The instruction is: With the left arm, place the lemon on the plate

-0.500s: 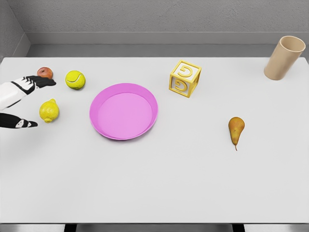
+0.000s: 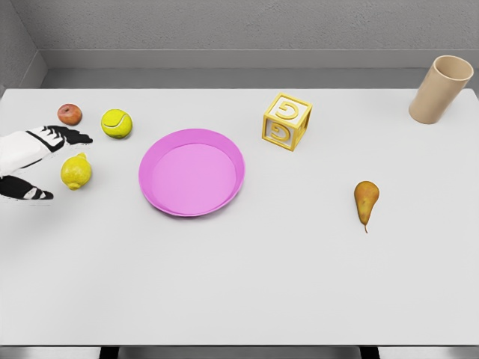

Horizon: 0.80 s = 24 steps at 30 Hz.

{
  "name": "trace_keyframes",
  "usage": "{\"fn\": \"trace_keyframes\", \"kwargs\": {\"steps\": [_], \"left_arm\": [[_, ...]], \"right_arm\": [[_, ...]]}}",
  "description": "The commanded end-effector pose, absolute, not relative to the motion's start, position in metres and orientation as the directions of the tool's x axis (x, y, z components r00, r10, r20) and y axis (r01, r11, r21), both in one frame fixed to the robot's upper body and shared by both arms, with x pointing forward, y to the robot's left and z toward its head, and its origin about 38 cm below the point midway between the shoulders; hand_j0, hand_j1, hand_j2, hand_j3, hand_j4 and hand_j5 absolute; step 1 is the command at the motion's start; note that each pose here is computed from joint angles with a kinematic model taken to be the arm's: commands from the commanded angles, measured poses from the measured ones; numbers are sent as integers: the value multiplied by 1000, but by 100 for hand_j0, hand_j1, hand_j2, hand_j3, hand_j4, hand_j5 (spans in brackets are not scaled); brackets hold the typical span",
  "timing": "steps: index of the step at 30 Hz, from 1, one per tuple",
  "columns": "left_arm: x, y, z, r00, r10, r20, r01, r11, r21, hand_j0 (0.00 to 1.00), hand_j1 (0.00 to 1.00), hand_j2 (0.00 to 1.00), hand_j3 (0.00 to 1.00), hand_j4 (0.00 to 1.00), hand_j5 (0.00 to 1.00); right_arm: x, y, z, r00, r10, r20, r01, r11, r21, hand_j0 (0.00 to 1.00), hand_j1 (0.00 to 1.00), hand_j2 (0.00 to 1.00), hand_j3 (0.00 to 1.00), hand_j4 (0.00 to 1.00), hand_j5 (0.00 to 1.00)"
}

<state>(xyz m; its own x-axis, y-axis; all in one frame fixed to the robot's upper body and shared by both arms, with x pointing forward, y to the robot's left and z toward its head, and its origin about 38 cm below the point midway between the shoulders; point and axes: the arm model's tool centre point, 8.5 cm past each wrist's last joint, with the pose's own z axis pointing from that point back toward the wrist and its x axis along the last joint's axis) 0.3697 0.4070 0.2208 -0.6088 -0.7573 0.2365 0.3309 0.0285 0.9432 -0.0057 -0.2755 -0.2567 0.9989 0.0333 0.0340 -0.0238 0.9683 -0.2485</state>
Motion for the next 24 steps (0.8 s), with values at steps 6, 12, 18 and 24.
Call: {"fn": "trace_keyframes", "kwargs": {"steps": [6,12,18,24], "left_arm": [[407,394,166,-551,-800,235,426,-28,904,100,100,100,100,100,100],[415,413,154,-493,-831,256,477,-13,879,100,100,100,100,100,100],[423,430,155,-449,-856,255,497,-2,868,100,100,100,100,100,100],[430,415,153,-478,-841,254,501,-23,865,100,100,100,100,100,100]], "right_arm": [[-6,-276,-257,999,33,34,-23,968,-249,100,100,100,100,100,100],[-6,-276,-257,999,33,34,-23,968,-249,100,100,100,100,100,100],[-6,-276,-257,999,33,34,-23,968,-249,100,100,100,100,100,100],[-6,-276,-257,999,31,34,-22,968,-249,100,100,100,100,100,100]]}}
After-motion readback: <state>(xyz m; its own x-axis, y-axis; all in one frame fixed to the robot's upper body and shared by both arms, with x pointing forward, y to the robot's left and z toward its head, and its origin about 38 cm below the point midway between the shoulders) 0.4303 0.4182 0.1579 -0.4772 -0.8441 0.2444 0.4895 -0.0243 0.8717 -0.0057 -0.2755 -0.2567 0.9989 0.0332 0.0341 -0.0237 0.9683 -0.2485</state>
